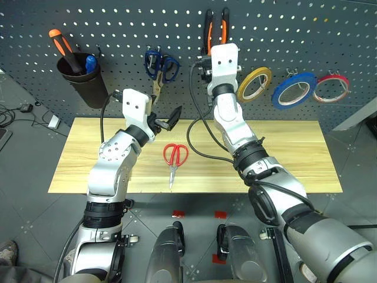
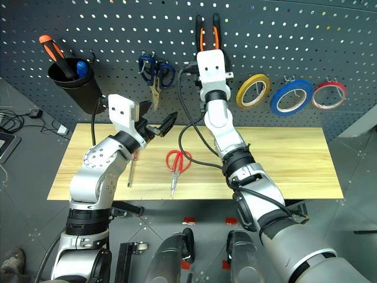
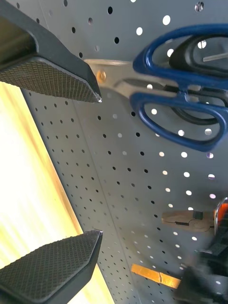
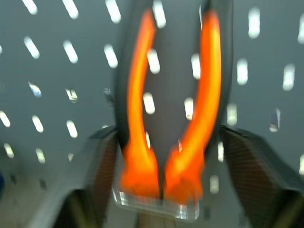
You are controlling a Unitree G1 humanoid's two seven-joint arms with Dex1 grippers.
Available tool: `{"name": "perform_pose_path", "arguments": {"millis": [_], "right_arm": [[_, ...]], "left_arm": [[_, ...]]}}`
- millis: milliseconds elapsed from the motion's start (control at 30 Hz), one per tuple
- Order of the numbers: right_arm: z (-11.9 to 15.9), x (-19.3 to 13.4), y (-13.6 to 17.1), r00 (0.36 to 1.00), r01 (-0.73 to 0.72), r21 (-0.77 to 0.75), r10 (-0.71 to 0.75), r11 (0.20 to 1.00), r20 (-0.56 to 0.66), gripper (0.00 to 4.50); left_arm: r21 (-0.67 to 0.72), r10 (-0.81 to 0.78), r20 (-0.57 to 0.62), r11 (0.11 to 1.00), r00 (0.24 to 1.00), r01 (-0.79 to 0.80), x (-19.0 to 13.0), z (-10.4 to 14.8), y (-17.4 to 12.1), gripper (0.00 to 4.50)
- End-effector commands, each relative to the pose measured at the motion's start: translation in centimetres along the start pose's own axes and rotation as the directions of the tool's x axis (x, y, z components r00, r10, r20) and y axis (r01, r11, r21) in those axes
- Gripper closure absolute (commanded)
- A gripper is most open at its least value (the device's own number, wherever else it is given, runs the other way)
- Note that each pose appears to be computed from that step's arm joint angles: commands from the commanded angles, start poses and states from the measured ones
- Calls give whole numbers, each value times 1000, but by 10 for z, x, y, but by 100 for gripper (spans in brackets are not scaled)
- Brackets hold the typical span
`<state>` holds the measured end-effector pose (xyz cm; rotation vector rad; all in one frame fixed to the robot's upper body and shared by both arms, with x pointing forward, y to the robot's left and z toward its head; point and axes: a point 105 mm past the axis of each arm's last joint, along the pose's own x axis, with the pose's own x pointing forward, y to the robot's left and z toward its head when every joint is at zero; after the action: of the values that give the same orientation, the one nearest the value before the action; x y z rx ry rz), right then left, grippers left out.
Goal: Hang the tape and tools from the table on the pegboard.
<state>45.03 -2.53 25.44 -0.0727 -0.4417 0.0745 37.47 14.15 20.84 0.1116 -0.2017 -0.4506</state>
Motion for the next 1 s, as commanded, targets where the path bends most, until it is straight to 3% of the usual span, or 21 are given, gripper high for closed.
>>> {"name": "perform_pose_path", "arguments": {"millis": [33,200,300,433,500,667,733,867,1000], "right_arm": [[12,-1,0,999,-22,23,22,999,27,8],[12,-18,-3,995,-95,21,95,995,19,8],[4,-49,4,964,-261,44,263,964,-29,8],[-11,-119,10,814,-531,201,561,823,-151,8],[-16,-149,2,737,-592,251,640,766,-217,8],[-30,-189,-17,641,-613,298,681,731,-354,8],[-29,-194,-17,627,-622,311,694,719,-353,8],[-28,-215,-10,537,-678,356,764,643,-357,8],[-24,-220,-8,505,-690,395,795,606,-336,8]], "left_arm": [[-7,8,15,1000,1000,-8,-2,-1,-2,0],[-58,9,-44,998,999,-12,-3,-17,-6,0],[-84,-4,-113,996,994,-6,-5,-33,-18,0],[-104,37,-307,992,951,-73,-14,-73,-34,0],[-144,56,-372,983,927,-117,-19,-88,-41,0],[-161,75,-482,972,873,-173,-27,-114,-58,0],[-169,97,-517,963,850,-212,-30,-121,-59,0],[-131,112,-614,962,782,-240,-42,-140,-67,0],[-95,132,-647,963,751,-251,-48,-146,-66,0]]}}
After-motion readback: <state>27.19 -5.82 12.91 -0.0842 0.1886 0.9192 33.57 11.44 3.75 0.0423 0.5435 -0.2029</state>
